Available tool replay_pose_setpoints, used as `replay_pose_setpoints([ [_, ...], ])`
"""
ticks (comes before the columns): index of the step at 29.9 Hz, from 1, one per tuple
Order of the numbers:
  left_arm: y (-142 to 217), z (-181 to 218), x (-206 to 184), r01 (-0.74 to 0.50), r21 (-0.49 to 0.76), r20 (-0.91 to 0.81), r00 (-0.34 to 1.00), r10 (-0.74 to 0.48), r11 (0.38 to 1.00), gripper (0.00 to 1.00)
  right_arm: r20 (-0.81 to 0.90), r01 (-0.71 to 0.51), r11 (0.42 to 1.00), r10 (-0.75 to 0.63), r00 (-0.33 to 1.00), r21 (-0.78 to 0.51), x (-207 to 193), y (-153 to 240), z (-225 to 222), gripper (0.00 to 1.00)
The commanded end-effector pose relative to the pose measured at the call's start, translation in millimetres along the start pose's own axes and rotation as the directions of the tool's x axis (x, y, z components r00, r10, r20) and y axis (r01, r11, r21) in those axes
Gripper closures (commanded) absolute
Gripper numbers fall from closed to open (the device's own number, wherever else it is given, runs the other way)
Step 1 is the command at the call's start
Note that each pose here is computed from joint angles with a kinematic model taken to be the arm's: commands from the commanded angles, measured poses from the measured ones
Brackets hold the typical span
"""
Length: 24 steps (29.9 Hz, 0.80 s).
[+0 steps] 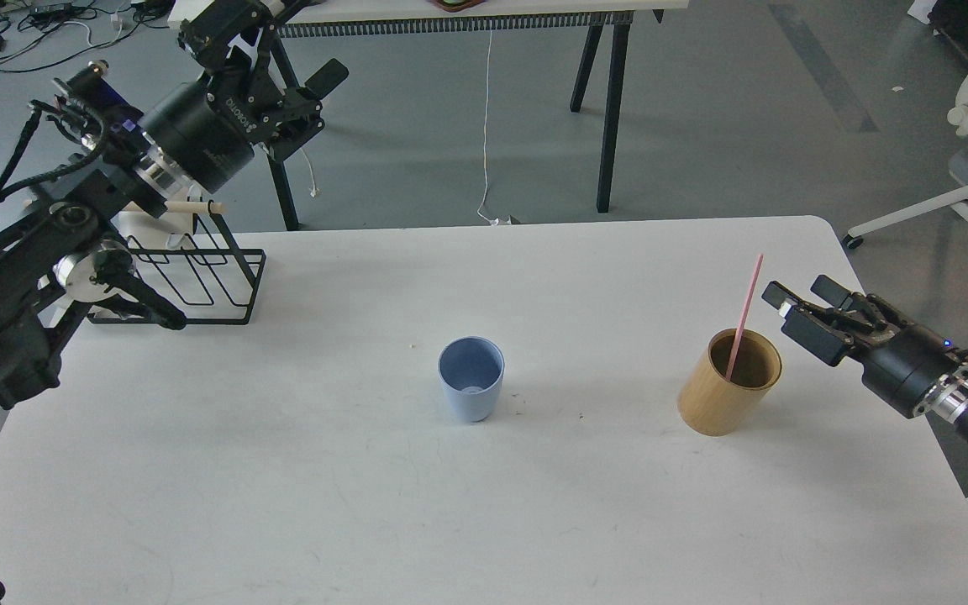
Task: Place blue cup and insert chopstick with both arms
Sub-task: 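Reach the right gripper to the pink stick in the tan cup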
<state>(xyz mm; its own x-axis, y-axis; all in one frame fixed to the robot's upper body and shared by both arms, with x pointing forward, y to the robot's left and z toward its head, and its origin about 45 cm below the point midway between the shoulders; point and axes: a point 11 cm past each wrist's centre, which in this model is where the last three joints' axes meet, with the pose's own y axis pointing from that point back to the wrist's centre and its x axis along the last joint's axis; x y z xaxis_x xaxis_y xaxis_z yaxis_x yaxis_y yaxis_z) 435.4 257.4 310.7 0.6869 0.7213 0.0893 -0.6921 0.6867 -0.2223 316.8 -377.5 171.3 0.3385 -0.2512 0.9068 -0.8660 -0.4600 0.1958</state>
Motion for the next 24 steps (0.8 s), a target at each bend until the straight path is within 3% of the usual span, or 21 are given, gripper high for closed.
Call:
replay_pose_setpoints([
  [1,1.7,-2.8,-1.0,-0.002,0.003,-0.006,1.0,0.002,1.0,0.06,0.001,-0.017,1.0,0.017,1.0,-0.009,-2.5,-12.4,2.8,0.08],
  [9,2.3,-3.2,-0.3,-0.005,0.003,-0.007,1.0,0.005,1.0,0.06,0.019,-0.043,0.999,0.043,0.999,0.006,-8.6,-38.8,-4.9,0.33],
  [24,1.4,-4.1,-1.4,-0.004,0.002,-0.011,1.0,0.004,1.0,0.06,0.032,-0.039,0.999,0.039,0.999,0.016,-11.9,-39.6,-9.3,0.73],
])
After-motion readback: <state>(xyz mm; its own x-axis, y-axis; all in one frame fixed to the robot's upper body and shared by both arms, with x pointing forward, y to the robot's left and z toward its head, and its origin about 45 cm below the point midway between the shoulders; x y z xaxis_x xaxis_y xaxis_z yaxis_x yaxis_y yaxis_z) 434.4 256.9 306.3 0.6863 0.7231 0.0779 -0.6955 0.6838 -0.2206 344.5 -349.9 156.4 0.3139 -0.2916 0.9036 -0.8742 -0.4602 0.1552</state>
